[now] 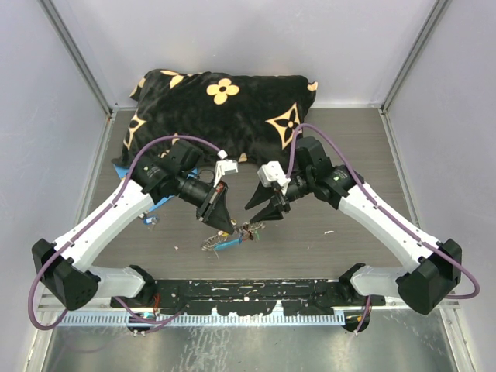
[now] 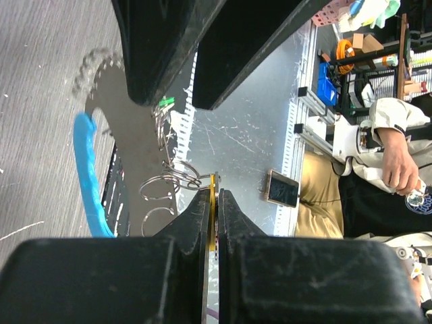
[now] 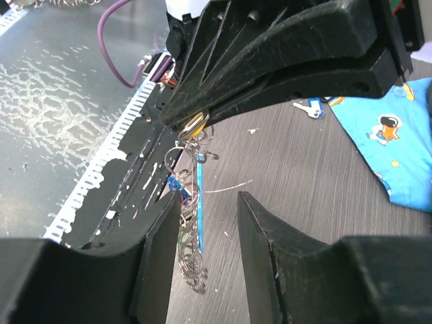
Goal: Remove the keys from the keyring
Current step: Pick up the key from the keyring, then remove the key from the keyring.
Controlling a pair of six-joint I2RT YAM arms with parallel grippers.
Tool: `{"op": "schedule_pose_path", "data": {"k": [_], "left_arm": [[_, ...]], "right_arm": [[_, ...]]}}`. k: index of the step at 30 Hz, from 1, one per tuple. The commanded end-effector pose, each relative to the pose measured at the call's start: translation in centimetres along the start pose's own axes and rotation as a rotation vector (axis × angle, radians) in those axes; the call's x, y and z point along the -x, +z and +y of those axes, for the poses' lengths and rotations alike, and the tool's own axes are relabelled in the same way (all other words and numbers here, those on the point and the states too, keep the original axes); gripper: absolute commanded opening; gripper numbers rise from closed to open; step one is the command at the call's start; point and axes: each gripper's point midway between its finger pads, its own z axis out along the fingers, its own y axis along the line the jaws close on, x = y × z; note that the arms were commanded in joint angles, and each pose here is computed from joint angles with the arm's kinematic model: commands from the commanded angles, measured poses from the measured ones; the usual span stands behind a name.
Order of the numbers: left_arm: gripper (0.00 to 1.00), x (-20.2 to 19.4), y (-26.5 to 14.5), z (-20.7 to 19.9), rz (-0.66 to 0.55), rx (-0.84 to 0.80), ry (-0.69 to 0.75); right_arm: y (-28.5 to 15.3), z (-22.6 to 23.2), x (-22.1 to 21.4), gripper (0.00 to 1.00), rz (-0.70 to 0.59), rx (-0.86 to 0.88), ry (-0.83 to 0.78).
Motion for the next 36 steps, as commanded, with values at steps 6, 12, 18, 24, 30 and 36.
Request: {"op": "schedule_pose_path", "data": {"k": [6, 12, 18, 24, 30, 36], "left_arm": [[0.00, 1.2, -0.1, -1.7, -0.006, -0.052, 0.081], [0.00, 1.2, 0.0, -1.9, -0.005, -0.062, 0.088], [0.00, 1.4, 0.1, -2.1, -0.007, -0.069, 0.095], [0.00, 1.4, 0.0, -2.2, -0.008, -0.070, 0.101], [0.00, 1.5, 0.0, -2.3, -0.010, -0.074, 0.104], [0.00, 1.5, -0.1, -2.4, -0.012, -0.070, 0.107]], "right_arm": [[2.1, -0.3, 1.9, 0.45, -0.057, 0.061, -0.055], [2.7, -0.1, 1.4, 0.44, -0.056, 0.069, -0.044], [3.2, 0.2, 0.8, 0.37, -0.050, 0.082, -0.040], [3.1, 0.8, 0.7, 0.32, -0.051, 0.100, -0.053], [3.7, 1.3, 0.6, 0.29, -0.051, 0.125, -0.058], [3.7, 1.2, 0.3, 0.23, -0.032, 0.106, -0.071]]}}
